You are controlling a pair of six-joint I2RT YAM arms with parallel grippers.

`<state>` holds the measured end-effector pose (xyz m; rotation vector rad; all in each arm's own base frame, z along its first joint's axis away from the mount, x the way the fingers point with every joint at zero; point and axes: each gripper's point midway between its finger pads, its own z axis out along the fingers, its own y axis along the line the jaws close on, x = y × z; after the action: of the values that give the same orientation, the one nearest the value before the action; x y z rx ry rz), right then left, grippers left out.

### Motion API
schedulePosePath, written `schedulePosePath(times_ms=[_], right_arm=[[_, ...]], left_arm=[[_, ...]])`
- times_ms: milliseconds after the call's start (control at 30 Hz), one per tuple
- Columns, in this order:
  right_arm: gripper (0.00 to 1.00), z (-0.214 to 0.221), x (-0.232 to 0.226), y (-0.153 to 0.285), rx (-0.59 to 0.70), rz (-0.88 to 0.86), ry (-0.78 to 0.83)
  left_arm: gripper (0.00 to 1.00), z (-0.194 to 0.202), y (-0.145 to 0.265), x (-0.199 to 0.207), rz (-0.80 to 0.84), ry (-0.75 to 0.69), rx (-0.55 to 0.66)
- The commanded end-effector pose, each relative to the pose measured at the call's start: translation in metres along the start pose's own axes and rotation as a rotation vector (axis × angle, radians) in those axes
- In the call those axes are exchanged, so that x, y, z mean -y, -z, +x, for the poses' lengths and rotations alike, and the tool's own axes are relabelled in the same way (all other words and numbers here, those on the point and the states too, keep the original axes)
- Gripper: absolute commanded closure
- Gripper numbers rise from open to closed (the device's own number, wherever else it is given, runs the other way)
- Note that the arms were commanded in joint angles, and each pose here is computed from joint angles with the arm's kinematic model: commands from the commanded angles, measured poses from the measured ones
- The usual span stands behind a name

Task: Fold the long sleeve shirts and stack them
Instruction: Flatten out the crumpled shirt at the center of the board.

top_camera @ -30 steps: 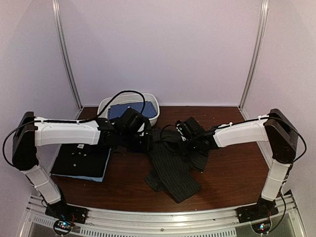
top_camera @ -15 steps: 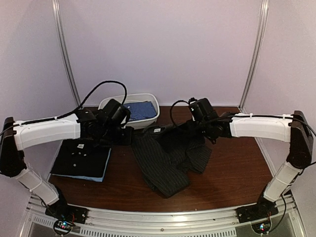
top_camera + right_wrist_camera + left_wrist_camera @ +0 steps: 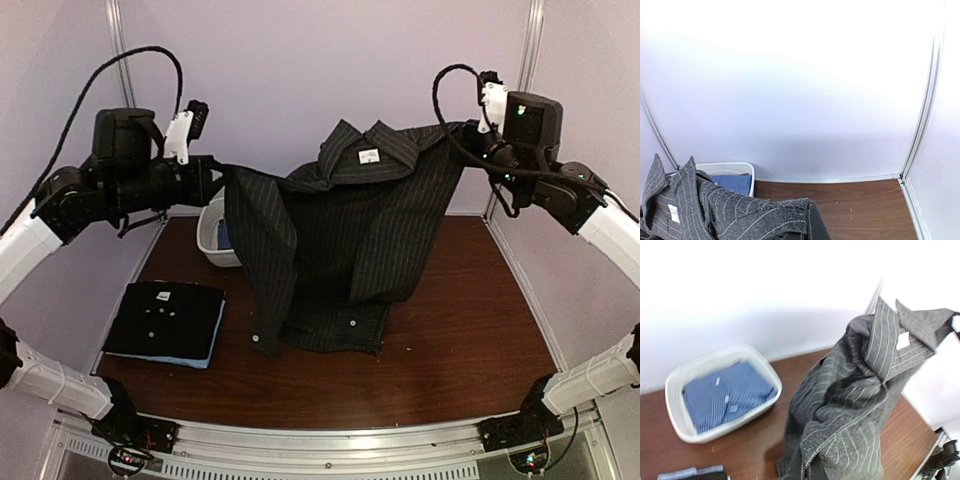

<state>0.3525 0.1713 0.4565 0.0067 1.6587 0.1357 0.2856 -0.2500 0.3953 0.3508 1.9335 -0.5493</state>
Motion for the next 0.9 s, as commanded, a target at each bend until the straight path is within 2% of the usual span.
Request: schedulePosePath(times_ms=[0, 100, 267, 400, 467, 567, 667, 767, 867], right_arm=[[1.0, -0.07, 0.022, 0.043, 0.14, -0.019, -0.032], [1.0, -0.11, 0.034, 0.074, 0.234, -0.046, -0.075], [1.0, -0.162, 0.044, 0.116, 0.335, -0.116, -0.11], [1.0, -0.179, 0.039, 0.124, 0.323, -0.157, -0.083], [1.0, -0.173, 0.033, 0.113, 0.286, -0.146, -0.046], [1.0, -0.146, 0.02, 0.079, 0.18, -0.113, 0.055], [1.0, -0.099, 0.016, 0.024, 0.027, -0.111, 0.086], [1.0, -0.022, 0.037, -0.043, -0.16, -0.072, 0.089], [1.0, 0.068, 0.073, -0.098, -0.355, -0.014, 0.056]], left_arm=[[1.0, -0.076, 0.062, 0.044, 0.247, -0.121, 0.244], [1.0, -0.102, 0.097, 0.065, 0.369, -0.155, 0.331], [1.0, -0.138, 0.143, 0.083, 0.481, -0.178, 0.446], [1.0, -0.16, 0.16, 0.087, 0.497, -0.164, 0.511], [1.0, -0.168, 0.153, 0.078, 0.437, -0.129, 0.517], [1.0, -0.166, 0.109, 0.053, 0.248, -0.076, 0.439], [1.0, -0.145, 0.041, 0.011, 0.136, 0.002, 0.271], [1.0, -0.088, -0.041, -0.04, 0.1, 0.107, 0.055], [1.0, -0.002, -0.117, -0.081, 0.075, 0.197, -0.193]])
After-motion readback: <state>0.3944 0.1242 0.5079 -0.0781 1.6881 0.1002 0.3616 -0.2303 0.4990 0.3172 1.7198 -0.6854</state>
